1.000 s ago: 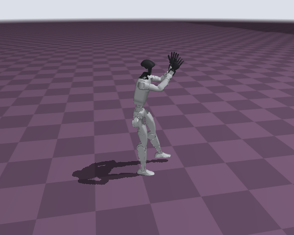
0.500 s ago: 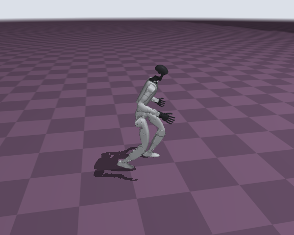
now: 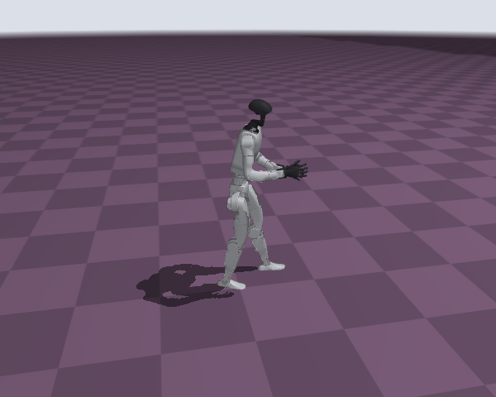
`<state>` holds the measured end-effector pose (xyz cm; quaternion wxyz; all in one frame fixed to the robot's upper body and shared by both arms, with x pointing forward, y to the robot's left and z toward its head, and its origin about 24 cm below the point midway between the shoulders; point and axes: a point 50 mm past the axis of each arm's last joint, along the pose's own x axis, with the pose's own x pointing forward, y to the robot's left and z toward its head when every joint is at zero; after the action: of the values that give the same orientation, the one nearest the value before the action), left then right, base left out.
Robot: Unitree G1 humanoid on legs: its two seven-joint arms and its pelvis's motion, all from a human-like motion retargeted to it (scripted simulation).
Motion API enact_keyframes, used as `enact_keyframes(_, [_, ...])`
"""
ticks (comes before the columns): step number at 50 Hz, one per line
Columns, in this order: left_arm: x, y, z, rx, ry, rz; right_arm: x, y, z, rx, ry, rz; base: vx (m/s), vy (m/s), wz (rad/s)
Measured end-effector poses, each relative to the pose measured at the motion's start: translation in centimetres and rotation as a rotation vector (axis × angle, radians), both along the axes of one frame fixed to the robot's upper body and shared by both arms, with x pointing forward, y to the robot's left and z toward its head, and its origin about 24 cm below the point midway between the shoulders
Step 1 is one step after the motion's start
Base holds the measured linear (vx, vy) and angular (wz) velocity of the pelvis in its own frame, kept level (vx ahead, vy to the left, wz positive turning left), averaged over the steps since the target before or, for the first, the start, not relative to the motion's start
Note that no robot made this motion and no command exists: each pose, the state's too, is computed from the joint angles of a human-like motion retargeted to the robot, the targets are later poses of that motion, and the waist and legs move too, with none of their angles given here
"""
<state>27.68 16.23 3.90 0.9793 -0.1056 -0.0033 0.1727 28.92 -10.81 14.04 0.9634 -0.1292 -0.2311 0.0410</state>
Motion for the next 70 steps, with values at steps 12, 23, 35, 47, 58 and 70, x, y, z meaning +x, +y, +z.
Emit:
enact_keyframes(12, [2.4,-1.2,4.6,-0.092,-0.186,-0.02,0.9,3.9,2.1,-0.007,-0.087,0.051,-0.04,-0.05,-0.19])
enact_keyframes(23, [-3.0,-0.1,-3.9,-0.037,0.15,-0.026,-0.9,-2.5,-4.4,-0.156,0.152,-0.045,0.0,0.0,0.05])
enact_keyframes(35, [-11.5,5.8,-9.1,0.094,0.456,0.075,-6.8,-10.2,-11.4,0.007,0.472,-0.393,0.0,0.0,0.0])
enact_keyframes(47, [-9.9,6.0,-8.5,0.117,0.409,0.0,-6.3,-8.2,-12.1,0.06,0.493,-0.366,0.0,0.0,0.0])
enact_keyframes(58, [-6.3,3.5,-6.6,0.19,0.291,-0.059,-4.8,-6.8,-10.7,-0.04,0.428,-0.258,0.06,0.03,-0.02])
enact_keyframes(70, [-2.1,-5.5,-3.9,0.253,0.159,-0.446,-5.3,-8.0,-11.1,0.0,0.48,-0.26,0.08,0.05,-0.64])
